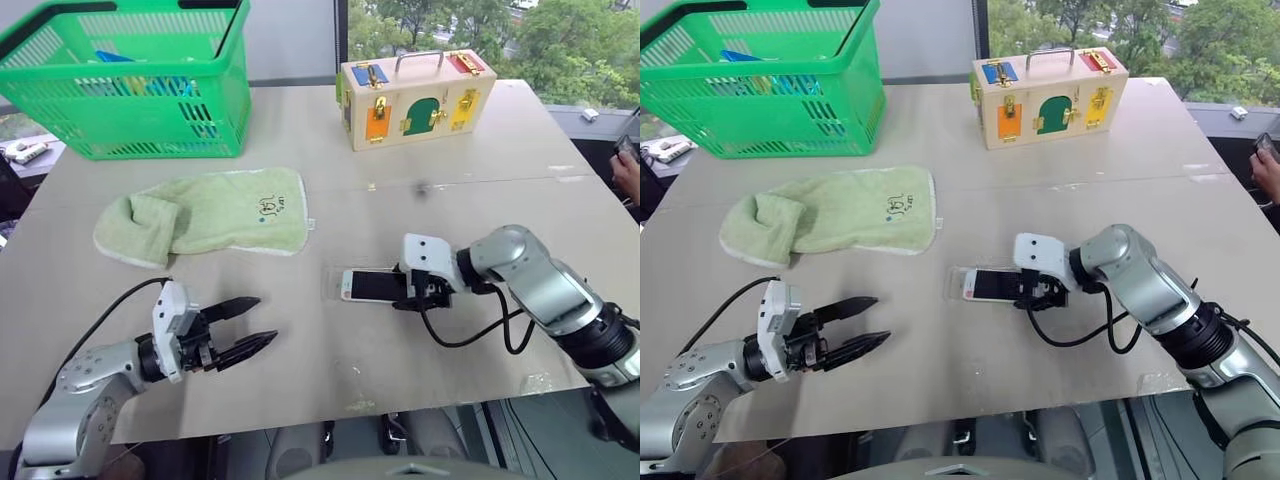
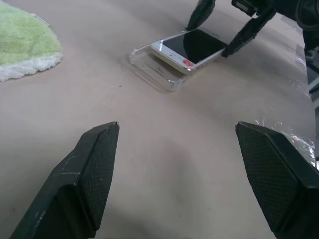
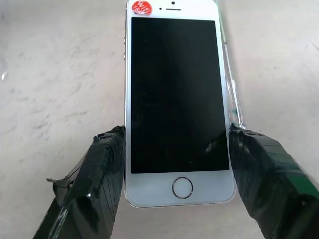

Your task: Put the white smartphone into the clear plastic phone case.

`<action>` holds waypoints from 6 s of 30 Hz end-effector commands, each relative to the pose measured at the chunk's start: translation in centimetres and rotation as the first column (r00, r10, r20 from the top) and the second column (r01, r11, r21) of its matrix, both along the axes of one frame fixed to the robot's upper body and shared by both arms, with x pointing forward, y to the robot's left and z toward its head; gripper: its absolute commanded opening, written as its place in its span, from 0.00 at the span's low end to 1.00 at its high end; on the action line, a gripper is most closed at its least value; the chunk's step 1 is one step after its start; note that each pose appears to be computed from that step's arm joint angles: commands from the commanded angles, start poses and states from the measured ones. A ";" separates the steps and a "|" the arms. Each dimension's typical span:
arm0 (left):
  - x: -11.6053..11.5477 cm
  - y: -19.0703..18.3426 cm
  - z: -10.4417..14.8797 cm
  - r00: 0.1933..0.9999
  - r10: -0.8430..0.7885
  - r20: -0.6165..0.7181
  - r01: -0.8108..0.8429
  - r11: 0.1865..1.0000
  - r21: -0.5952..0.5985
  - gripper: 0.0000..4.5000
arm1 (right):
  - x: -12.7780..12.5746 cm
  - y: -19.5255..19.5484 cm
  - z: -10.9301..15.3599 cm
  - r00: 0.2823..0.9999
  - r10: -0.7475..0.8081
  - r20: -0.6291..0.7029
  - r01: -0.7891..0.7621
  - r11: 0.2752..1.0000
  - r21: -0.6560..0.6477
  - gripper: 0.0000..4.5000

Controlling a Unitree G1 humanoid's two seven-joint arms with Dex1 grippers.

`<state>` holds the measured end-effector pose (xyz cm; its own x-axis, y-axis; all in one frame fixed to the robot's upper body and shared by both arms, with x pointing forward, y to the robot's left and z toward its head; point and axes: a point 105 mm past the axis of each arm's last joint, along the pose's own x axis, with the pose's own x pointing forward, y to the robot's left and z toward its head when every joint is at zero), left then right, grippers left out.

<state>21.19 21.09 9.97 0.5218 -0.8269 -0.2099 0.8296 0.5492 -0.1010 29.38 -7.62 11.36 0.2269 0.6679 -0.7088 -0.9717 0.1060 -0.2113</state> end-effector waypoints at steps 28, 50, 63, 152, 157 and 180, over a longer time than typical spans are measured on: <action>-0.2 0.1 0.7 0.998 -0.020 0.064 0.019 1.000 0.012 0.86 | 0.7 -0.1 4.7 0.991 -0.124 0.041 0.111 0.964 0.243 0.73; 0.2 -0.9 2.0 0.996 -0.046 0.078 0.044 0.999 0.028 0.86 | -0.3 4.8 -4.6 0.977 -0.134 -0.165 0.151 0.984 0.094 0.00; 0.7 -2.1 3.1 0.995 -0.051 0.084 0.049 0.999 0.022 0.86 | 2.8 4.0 -6.8 0.928 -0.332 -0.167 0.348 0.934 0.076 0.00; 0.8 1.0 0.4 0.997 0.020 0.080 -0.019 1.000 -0.014 0.86 | 3.2 5.6 -2.4 0.977 -0.188 -0.104 0.206 0.957 0.205 0.00; 0.8 1.2 0.2 0.997 0.008 0.079 -0.007 1.000 -0.012 0.86 | 0.9 6.9 3.6 0.985 -0.023 -0.173 0.107 0.863 0.494 0.00; 0.8 0.1 0.8 0.997 -0.001 0.078 0.002 1.000 -0.011 0.86 | -1.2 5.9 -1.1 0.984 0.066 -0.168 -0.035 0.983 0.182 0.00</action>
<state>22.22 21.24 10.13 0.5410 -0.8236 -0.1704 0.8276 0.5574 -0.0665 27.68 -1.98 9.50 0.0440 0.7874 -0.6148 -0.9969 0.0750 0.0247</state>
